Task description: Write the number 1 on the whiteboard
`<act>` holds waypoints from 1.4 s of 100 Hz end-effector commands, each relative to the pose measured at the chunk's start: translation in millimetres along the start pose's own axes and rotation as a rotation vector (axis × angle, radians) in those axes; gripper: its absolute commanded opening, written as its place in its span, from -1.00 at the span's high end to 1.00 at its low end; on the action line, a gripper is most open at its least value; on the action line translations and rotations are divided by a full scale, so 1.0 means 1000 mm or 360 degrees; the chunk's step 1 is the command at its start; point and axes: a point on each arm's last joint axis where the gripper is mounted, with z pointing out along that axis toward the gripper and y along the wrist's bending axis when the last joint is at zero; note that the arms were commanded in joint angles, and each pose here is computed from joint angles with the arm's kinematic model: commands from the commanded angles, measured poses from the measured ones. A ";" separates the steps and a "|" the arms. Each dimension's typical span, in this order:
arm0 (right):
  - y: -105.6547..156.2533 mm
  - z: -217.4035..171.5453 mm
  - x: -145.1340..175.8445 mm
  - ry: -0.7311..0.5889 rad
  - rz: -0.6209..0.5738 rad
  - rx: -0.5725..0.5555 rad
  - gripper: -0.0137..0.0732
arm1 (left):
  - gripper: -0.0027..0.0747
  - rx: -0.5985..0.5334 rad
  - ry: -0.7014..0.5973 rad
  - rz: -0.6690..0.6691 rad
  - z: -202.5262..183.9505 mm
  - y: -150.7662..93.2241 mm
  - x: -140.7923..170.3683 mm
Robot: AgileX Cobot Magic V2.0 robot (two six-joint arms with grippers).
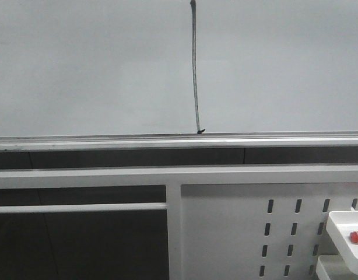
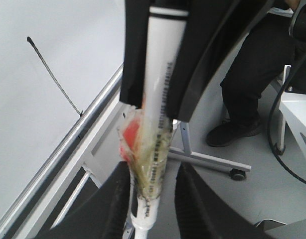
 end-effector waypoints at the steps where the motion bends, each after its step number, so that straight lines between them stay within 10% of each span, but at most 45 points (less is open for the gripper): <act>1: -0.003 -0.016 -0.018 -0.0187 -0.0019 0.0073 0.81 | 0.39 -0.0003 -0.0112 -0.0052 -0.003 0.002 -0.014; 70: 0.000 -0.017 -0.019 -0.0193 -0.0036 0.0060 0.81 | 0.96 -0.0016 -0.0080 -0.0027 -0.003 0.003 -0.012; 90: 0.000 -0.017 -0.019 -0.0193 -0.0036 0.0060 0.81 | 0.93 0.0012 -0.0066 -0.0027 -0.003 0.001 -0.011; 112: 0.000 -0.017 -0.019 -0.0193 -0.0036 0.0060 0.81 | 0.40 0.0004 -0.0065 -0.0023 -0.003 0.002 -0.011; 140: 0.000 -0.017 -0.019 -0.0192 -0.0034 0.0057 0.81 | 0.39 -0.0013 -0.0076 -0.0025 -0.003 0.003 -0.012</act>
